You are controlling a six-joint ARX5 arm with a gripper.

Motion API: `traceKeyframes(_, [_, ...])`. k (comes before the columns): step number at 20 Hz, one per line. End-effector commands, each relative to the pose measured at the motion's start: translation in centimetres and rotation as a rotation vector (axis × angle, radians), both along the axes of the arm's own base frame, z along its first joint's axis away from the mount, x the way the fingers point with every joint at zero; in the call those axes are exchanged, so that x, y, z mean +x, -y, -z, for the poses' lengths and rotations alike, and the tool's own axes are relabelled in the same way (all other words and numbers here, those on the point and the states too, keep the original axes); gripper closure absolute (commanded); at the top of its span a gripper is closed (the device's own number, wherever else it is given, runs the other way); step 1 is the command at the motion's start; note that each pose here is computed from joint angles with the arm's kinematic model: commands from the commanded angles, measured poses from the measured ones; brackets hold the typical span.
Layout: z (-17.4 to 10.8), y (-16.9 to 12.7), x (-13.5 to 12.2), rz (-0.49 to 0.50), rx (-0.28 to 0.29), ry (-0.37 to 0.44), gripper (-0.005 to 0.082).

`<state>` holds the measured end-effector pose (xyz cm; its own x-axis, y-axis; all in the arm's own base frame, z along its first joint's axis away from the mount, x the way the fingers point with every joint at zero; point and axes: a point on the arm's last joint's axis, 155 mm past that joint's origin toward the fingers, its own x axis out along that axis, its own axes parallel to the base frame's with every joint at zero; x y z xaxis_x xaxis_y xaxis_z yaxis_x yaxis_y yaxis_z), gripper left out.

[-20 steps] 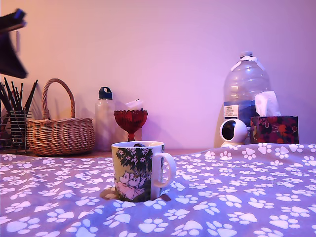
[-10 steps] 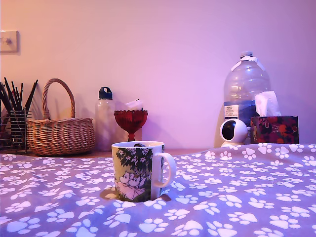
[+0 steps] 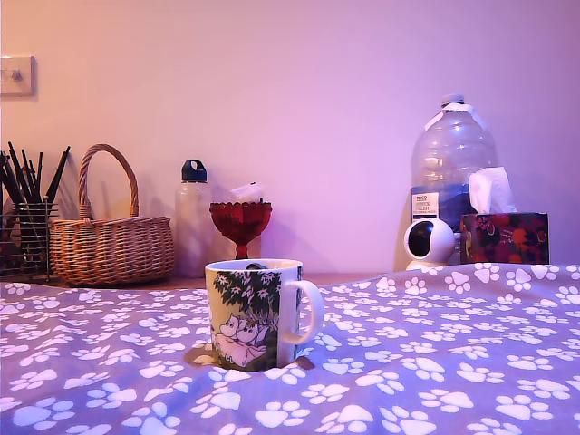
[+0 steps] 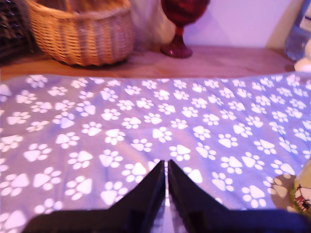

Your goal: Pick the coffee capsule and then drop it inside the coffee cup in front of you

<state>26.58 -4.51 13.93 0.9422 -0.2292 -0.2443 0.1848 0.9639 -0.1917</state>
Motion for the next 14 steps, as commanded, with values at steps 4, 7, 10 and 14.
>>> traceKeyframes(4, [-0.3, -0.1, -1.3, -0.002, -0.003, 0.037, 0.0793])
traceKeyframes(7, [-0.9, -0.1, -2.0, -0.002, -0.004, 0.065, 0.0793])
traceKeyframes(10, [-1.3, -0.1, -2.7, -0.002, -0.005, 0.088, 0.0793])
traceKeyframes(14, [-1.6, -0.8, -2.9, -0.035, 0.009, 0.108, 0.0793])
